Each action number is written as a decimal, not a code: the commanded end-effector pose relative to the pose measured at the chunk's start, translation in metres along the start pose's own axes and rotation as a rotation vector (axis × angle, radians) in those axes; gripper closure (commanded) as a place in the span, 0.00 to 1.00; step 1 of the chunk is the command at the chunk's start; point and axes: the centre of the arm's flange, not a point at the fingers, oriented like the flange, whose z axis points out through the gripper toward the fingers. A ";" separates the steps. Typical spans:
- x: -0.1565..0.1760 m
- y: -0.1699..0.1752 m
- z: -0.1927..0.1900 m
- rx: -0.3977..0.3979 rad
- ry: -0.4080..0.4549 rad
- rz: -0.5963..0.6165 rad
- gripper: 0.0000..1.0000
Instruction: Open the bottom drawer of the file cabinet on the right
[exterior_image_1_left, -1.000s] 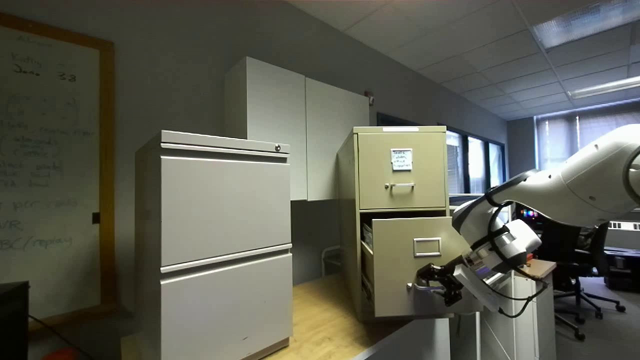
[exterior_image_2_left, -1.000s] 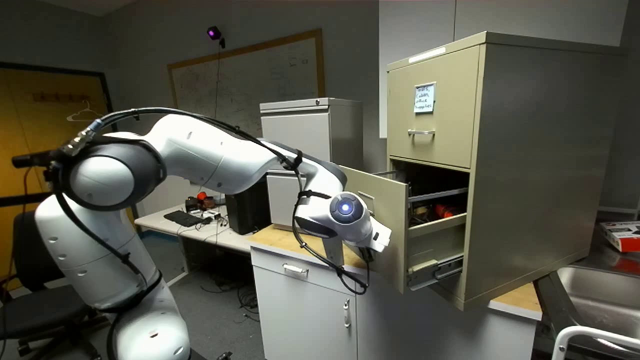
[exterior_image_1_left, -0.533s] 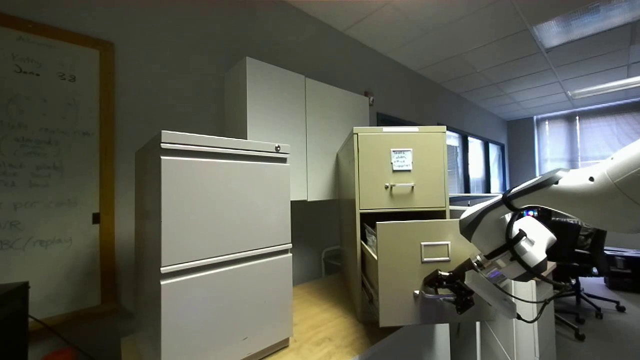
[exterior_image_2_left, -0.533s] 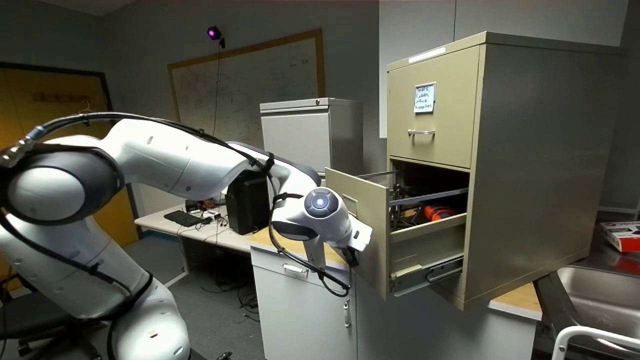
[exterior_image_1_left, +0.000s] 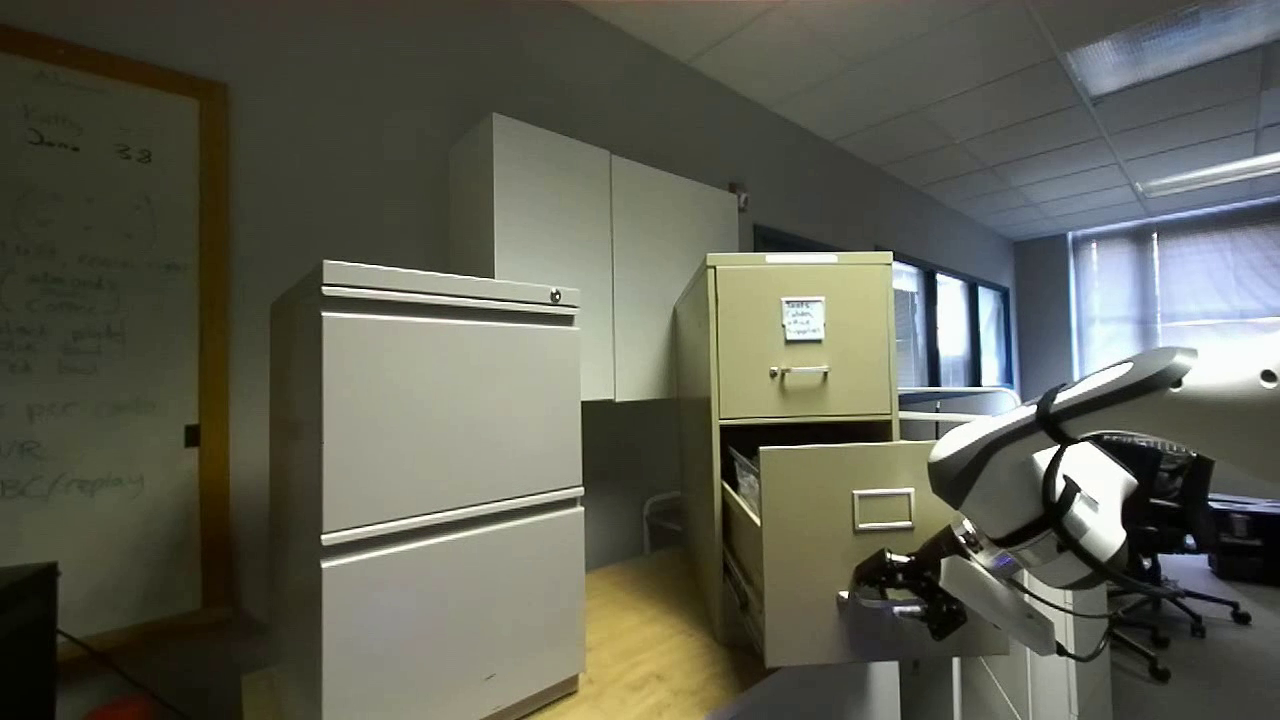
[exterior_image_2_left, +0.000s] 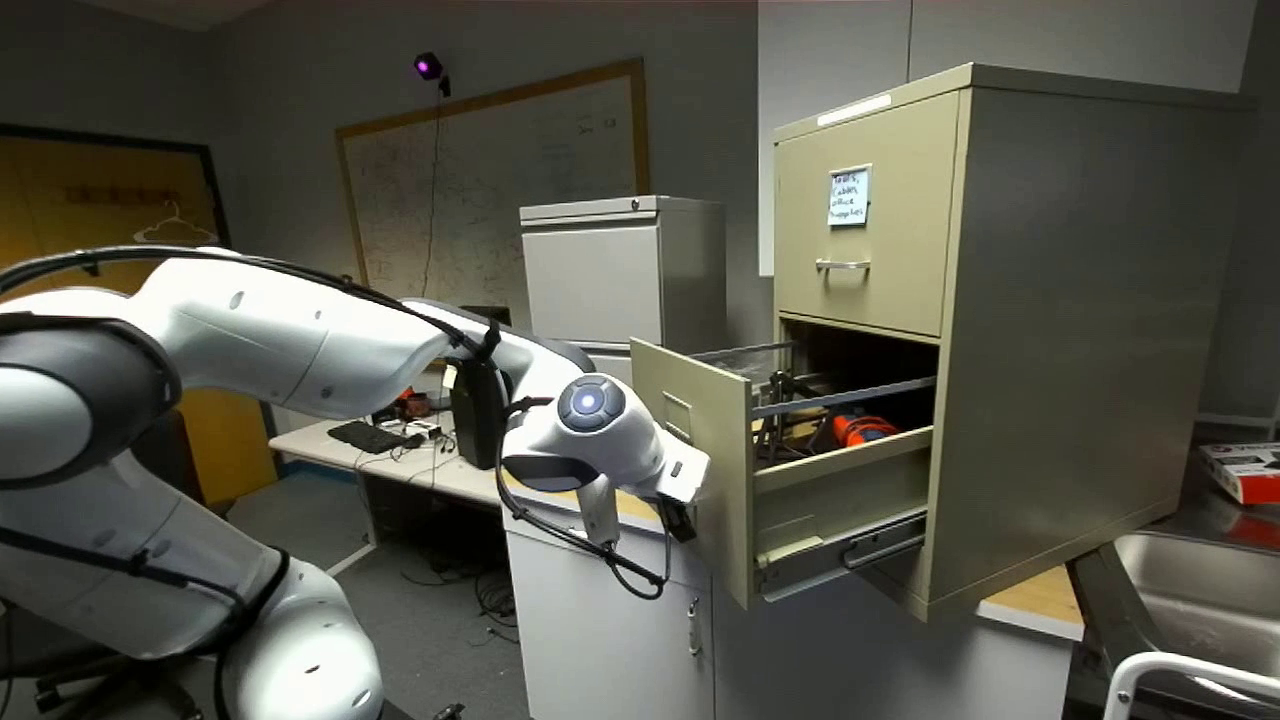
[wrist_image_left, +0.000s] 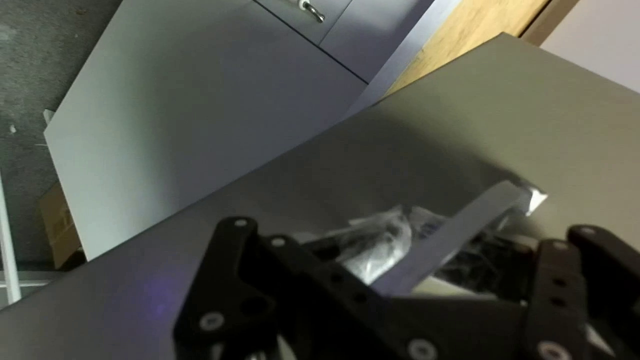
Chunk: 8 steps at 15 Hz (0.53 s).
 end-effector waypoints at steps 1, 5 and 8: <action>-0.074 -0.016 0.028 -0.028 -0.082 -0.008 0.54; -0.093 -0.039 0.028 -0.047 0.091 -0.017 0.27; -0.103 -0.050 0.031 -0.074 0.213 -0.007 0.05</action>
